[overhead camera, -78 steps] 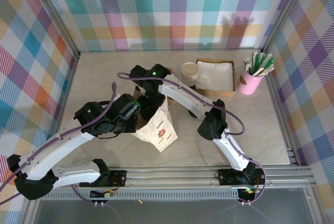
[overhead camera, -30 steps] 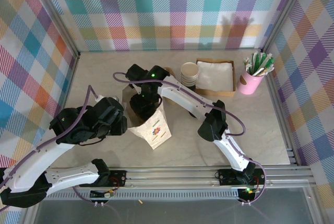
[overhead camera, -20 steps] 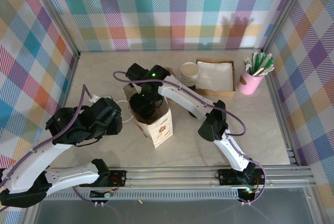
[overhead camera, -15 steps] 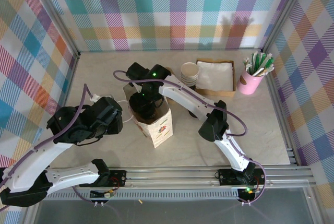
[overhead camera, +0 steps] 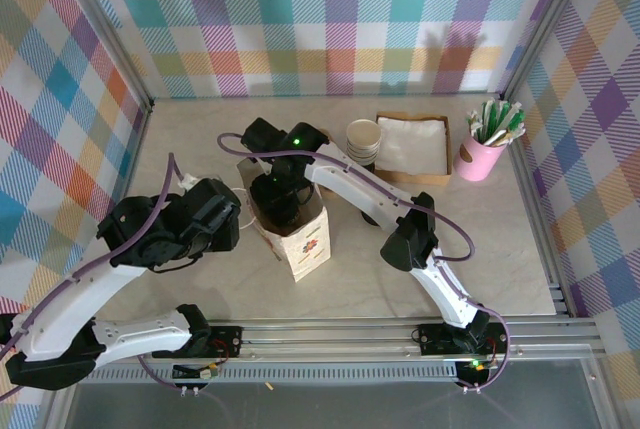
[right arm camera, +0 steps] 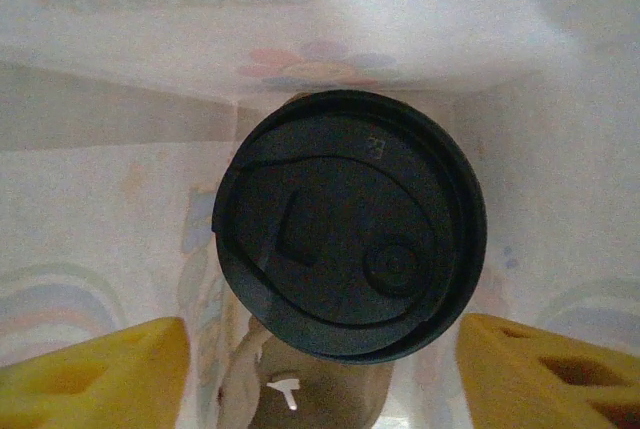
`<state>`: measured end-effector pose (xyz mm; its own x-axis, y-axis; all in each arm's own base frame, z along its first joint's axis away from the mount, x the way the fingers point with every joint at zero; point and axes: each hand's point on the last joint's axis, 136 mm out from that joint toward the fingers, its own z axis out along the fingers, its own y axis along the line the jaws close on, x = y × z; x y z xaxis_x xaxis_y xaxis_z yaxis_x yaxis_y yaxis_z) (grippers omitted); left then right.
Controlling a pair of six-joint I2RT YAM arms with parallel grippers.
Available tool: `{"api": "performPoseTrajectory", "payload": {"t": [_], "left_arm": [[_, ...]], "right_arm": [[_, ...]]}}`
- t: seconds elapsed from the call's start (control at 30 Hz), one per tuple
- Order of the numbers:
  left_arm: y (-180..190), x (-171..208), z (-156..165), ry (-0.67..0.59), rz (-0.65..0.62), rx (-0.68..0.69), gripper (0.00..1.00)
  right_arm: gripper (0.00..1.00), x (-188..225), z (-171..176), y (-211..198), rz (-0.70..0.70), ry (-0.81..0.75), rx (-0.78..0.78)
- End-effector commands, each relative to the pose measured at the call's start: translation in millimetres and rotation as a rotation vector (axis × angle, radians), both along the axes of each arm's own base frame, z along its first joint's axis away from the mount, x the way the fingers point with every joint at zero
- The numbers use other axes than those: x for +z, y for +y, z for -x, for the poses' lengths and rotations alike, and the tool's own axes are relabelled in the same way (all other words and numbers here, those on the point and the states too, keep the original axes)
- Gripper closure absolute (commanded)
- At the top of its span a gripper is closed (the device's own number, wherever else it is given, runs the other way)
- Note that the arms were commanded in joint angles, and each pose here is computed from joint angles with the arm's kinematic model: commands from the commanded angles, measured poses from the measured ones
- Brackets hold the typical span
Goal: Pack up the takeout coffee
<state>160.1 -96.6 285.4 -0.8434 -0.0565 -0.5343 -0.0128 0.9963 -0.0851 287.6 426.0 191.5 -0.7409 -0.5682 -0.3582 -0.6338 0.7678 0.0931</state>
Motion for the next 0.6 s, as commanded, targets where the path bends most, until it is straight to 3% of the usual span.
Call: {"api": "performPoseTrajectory", "payload": {"t": [0.0, 0.1, 0.57], "left_arm": [[2.5, 10.9, -7.3, -0.039, -0.019, 0.002, 0.58], [1.2, 9.1, -7.6, -0.032, -0.022, -0.003, 0.58], [-1.4, 3.6, -4.0, -0.006, -0.006, -0.010, 0.59]], "right_arm": [[0.38, 18.8, 0.8, 5.9, -0.058, -0.014, -0.007], [0.47, 12.8, 3.3, 10.2, -0.070, 0.018, -0.021], [0.50, -16.9, -0.4, 2.0, -0.034, 0.114, -0.095]]}}
